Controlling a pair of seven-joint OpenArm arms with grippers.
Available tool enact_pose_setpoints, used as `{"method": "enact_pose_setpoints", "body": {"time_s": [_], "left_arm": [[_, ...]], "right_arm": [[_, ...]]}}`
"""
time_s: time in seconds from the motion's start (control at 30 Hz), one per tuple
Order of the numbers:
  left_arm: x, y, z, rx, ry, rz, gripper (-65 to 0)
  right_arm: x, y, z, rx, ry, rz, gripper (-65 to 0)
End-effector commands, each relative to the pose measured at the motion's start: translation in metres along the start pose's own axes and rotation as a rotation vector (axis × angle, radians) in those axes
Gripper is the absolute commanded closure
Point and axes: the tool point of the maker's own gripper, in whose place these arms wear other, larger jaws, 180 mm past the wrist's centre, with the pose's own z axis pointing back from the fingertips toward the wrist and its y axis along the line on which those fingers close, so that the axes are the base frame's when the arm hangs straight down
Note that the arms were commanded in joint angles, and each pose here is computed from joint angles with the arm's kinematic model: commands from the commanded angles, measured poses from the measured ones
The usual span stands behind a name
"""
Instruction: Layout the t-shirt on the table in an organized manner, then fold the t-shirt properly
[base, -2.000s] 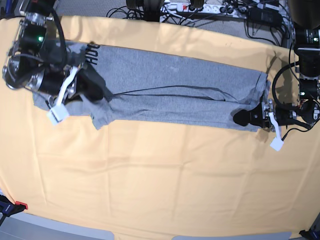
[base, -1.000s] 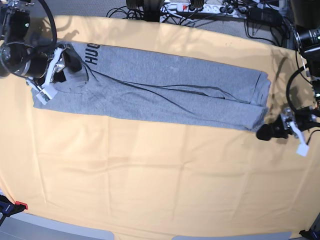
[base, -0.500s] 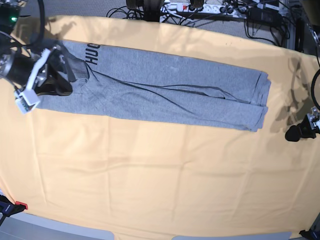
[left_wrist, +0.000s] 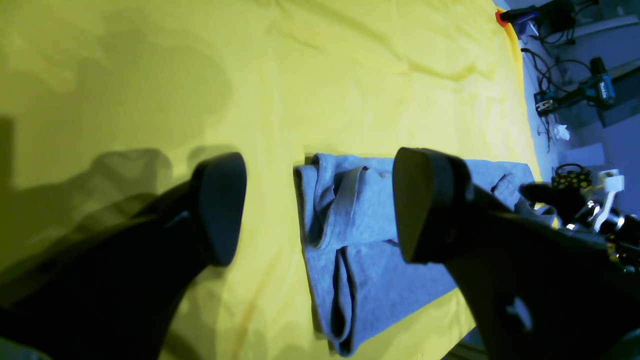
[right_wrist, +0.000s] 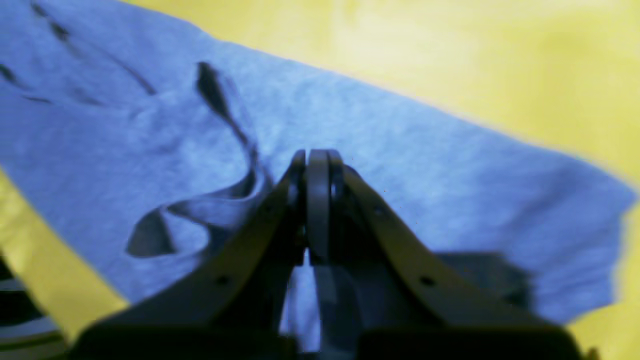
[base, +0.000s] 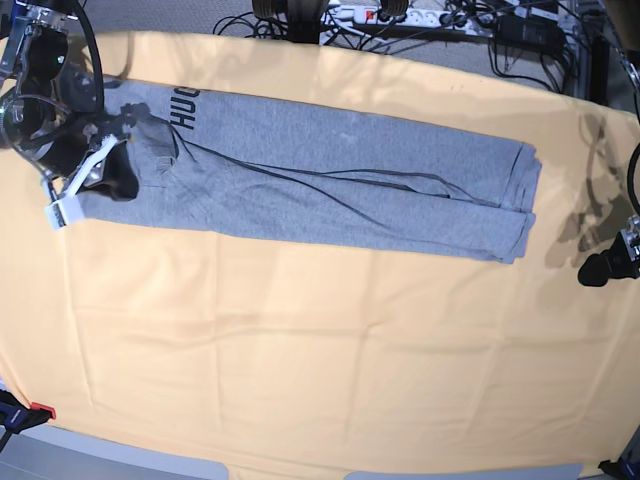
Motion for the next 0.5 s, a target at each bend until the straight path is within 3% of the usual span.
{"method": "enact_pose_setpoints", "body": {"time_s": [0.0,0.17,0.33,0.47], "left_arm": [[0.021,-0.005,0.013,0.002,-0.051,-0.038,-47.5],[0.021,-0.005,0.013,0.002,-0.051,-0.038,-47.5],[0.021,-0.005,0.013,0.002,-0.051,-0.038,-47.5],[0.021,-0.005,0.013,0.002,-0.051,-0.038,-47.5]], "right_arm": [[0.01,0.004,0.001,0.019,-0.022,0.028,0.0],[-0.01,0.027,-0.012,0.093,0.096,0.063,0.0],[-0.009,0.06,-0.002,0.22,0.151,0.099,0.0],[0.021,0.096,0.01,0.376,0.013,0.101,0.0]]}}
